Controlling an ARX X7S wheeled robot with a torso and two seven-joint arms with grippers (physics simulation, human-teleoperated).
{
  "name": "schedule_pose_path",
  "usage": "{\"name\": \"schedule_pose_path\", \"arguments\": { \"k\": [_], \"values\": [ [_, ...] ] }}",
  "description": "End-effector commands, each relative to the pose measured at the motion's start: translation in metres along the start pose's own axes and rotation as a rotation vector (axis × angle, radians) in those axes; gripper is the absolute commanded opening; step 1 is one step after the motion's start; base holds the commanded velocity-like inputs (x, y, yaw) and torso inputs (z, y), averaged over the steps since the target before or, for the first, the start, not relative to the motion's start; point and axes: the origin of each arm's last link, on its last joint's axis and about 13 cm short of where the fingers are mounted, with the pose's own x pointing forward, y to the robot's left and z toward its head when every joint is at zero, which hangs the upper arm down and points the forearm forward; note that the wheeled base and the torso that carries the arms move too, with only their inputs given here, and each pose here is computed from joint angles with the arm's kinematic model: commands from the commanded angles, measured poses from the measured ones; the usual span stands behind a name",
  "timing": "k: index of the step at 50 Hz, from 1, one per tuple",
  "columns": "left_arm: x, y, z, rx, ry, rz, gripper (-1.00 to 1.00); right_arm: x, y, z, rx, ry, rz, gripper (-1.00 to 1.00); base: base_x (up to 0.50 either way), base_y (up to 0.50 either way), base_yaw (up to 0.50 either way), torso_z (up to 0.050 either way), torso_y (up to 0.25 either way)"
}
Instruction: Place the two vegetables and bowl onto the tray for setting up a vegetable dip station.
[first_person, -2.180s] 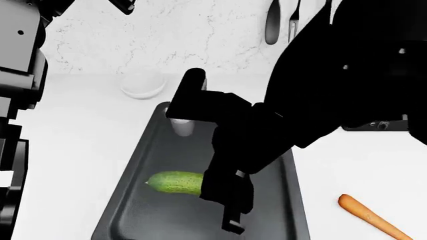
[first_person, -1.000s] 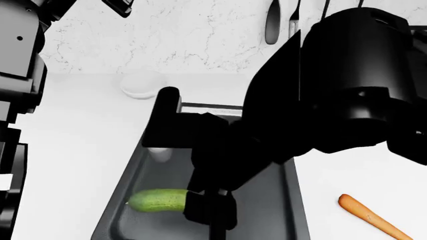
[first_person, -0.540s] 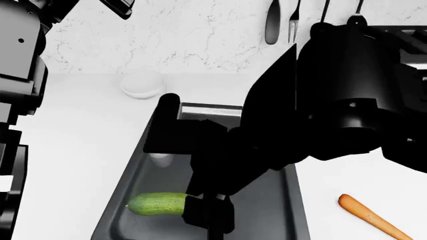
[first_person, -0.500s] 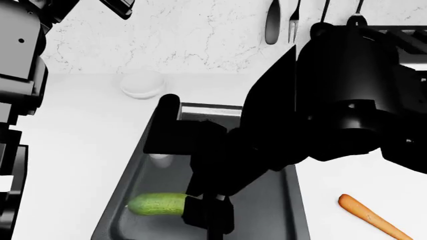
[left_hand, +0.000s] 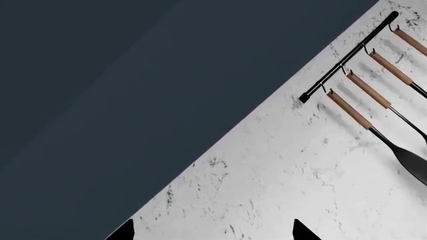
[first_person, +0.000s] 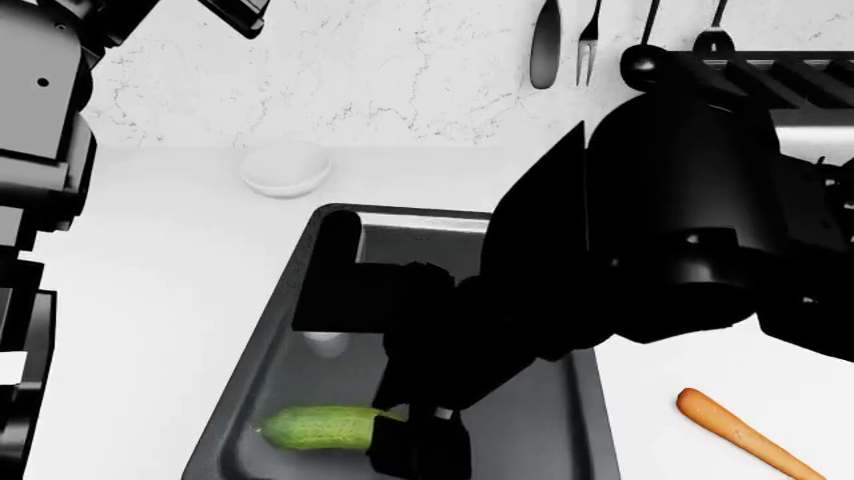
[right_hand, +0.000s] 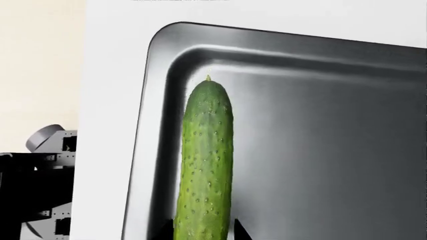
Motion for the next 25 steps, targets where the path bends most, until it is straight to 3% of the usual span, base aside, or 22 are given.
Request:
{"name": "schedule_pose_path", "arguments": {
  "k": [1,15,20,25],
  "values": [
    [0.001,0.001,0.001,0.001,-0.002,0.002,1.0,0.0,-0.001,-0.001,-0.015,-0.007,-0.006,1.0,0.0,0.0,0.0,0.0,0.0],
    [0.001,0.001,0.003,0.004,-0.007,0.002,1.0,-0.006,-0.002,-0.002,-0.016,-0.028,-0.024,1.0,0.0,0.0,0.0,0.0,0.0],
    [0.0,0.001,0.002,0.004,-0.004,0.006,1.0,-0.026,-0.002,-0.009,0.01,-0.021,-0.09,1.0,0.0,0.0,0.0,0.0,0.0],
    [0.0,0.001,0.002,0.001,-0.006,0.006,1.0,-0.049,0.009,-0.027,0.062,0.038,-0.168,1.0,0.0,0.0,0.0,0.0,0.0]
  ]
}}
